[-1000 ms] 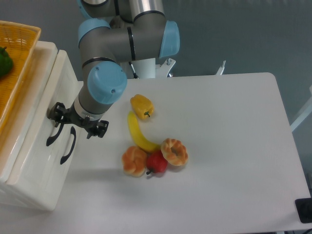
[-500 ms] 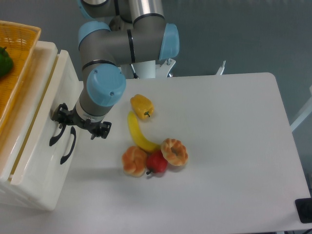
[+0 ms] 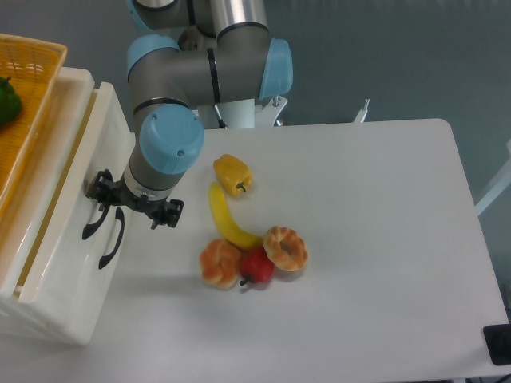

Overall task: Slide open the top white drawer
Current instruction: 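Pull the upper drawer handle outward, sliding the drawer open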

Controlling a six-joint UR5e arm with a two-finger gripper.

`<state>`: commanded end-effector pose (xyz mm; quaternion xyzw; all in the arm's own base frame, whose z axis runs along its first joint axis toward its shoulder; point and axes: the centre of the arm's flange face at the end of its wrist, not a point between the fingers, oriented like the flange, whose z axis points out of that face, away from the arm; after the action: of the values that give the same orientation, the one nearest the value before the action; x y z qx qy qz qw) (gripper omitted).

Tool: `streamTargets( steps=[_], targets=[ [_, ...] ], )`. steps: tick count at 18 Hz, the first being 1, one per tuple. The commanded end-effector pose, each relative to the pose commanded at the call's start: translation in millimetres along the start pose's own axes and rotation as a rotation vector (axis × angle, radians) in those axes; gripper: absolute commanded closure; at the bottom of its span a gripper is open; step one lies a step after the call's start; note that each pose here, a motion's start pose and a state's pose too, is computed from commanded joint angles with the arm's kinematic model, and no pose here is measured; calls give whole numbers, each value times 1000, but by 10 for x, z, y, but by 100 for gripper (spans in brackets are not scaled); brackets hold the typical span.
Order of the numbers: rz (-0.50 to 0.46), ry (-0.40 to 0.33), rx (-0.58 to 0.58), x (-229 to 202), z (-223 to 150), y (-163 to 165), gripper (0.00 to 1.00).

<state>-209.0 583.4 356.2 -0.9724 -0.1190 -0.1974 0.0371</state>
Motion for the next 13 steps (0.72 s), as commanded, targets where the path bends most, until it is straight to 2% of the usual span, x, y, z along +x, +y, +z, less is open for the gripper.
streamTargets(
  steps=[13],
  targets=[
    [-7, -9, 17, -59, -79, -10, 0]
  ],
)
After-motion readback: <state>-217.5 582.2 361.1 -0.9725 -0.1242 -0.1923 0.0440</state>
